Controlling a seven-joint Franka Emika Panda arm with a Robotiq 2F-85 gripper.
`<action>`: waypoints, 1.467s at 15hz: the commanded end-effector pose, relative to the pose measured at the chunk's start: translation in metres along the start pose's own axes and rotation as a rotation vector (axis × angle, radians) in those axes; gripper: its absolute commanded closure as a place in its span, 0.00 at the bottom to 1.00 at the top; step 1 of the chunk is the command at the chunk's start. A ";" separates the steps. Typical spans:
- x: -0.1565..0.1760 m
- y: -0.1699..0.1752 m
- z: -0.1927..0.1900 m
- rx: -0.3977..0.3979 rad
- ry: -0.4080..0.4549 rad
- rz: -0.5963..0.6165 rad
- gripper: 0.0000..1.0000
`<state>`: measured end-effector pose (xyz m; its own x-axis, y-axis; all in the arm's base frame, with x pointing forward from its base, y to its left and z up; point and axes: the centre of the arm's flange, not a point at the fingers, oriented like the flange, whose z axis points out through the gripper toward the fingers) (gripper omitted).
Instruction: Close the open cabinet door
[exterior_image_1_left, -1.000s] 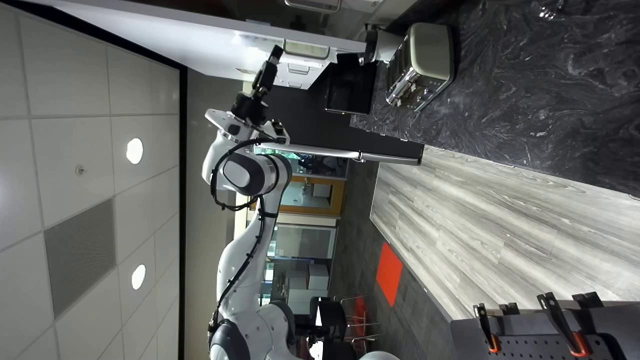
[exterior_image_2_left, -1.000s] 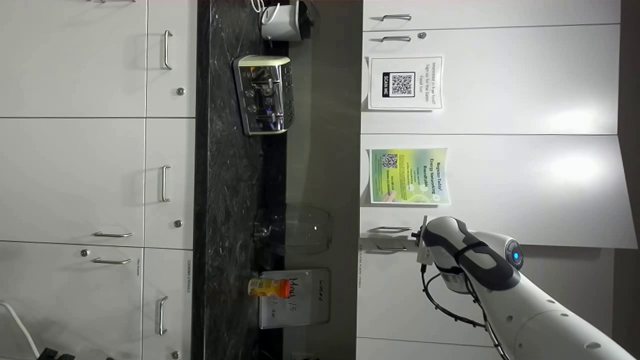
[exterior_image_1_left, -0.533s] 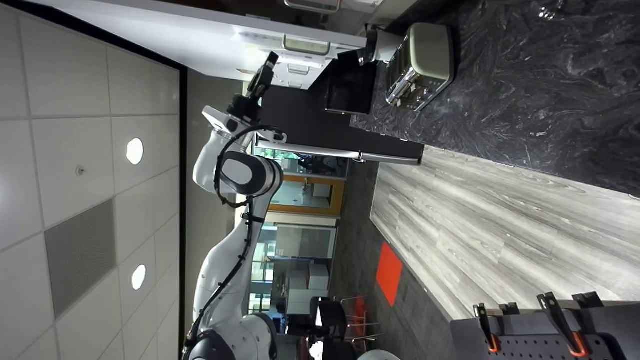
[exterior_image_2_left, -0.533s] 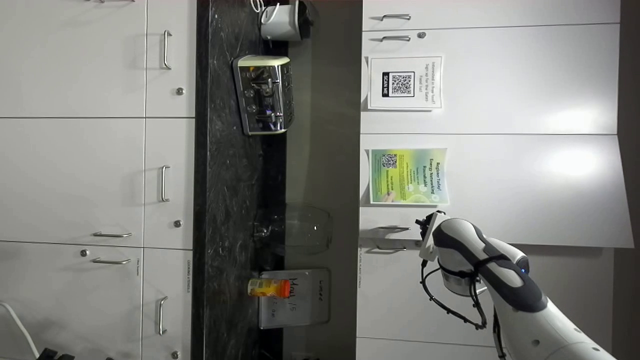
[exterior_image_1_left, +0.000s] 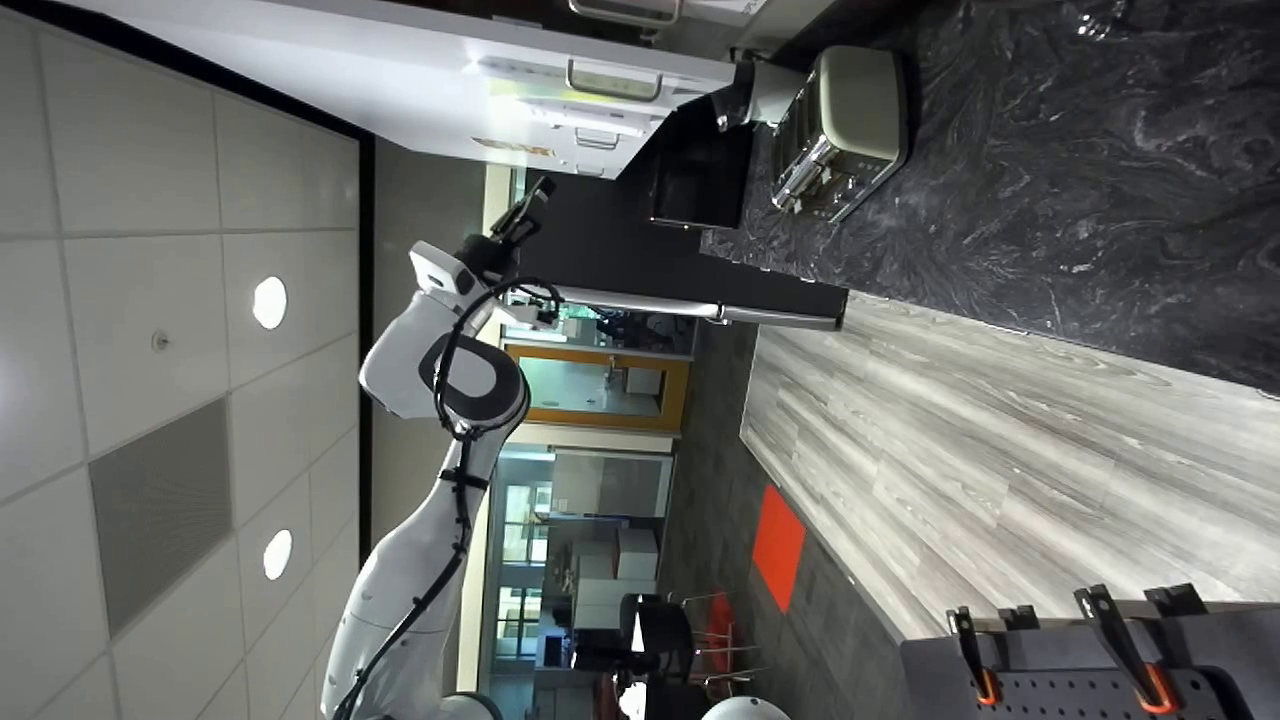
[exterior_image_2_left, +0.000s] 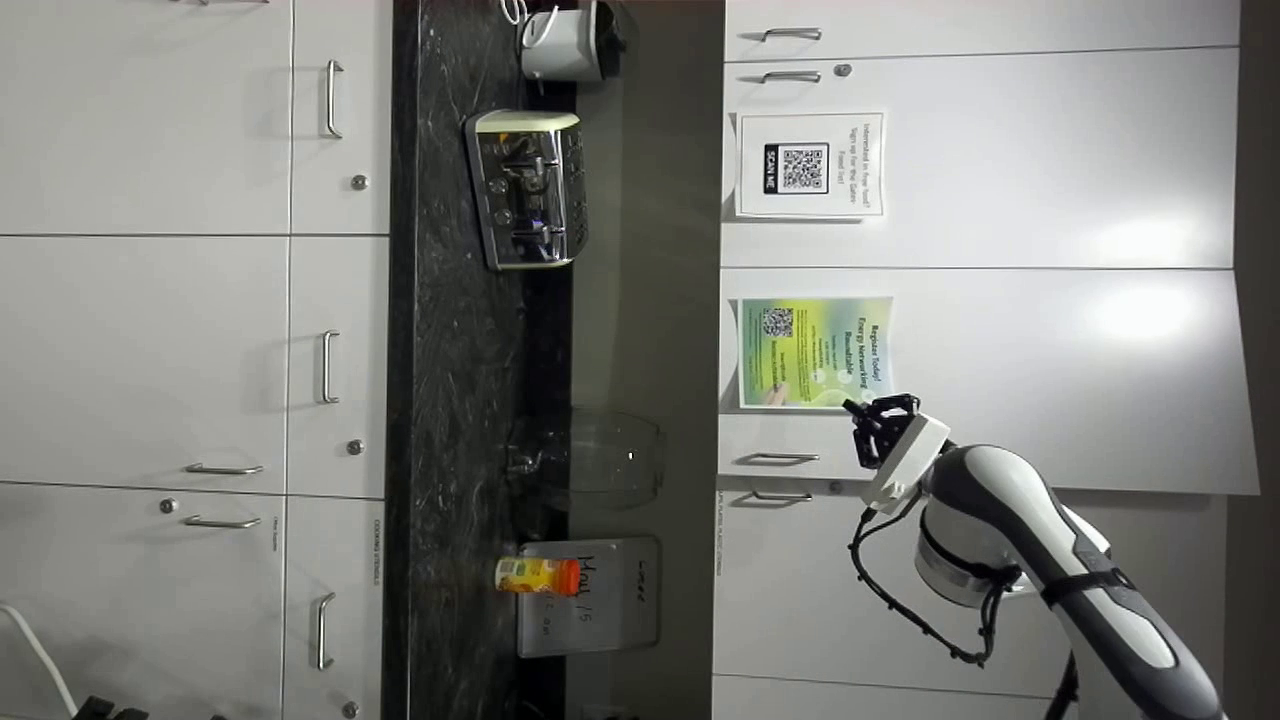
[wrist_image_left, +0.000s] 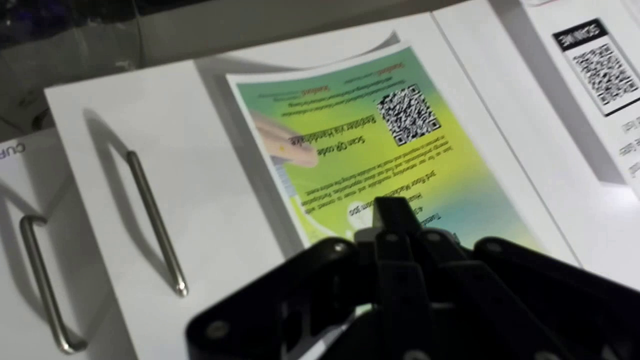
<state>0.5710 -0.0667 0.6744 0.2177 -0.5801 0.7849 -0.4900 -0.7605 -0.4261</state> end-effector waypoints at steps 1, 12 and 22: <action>-0.025 -0.004 -0.042 0.033 -0.103 0.013 1.00; -0.070 -0.010 -0.075 0.085 -0.244 0.026 0.72; -0.073 -0.011 -0.067 0.101 -0.254 0.001 0.57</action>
<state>0.5035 0.0039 0.6518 0.4282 -0.6254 0.6523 -0.4064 -0.7780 -0.4791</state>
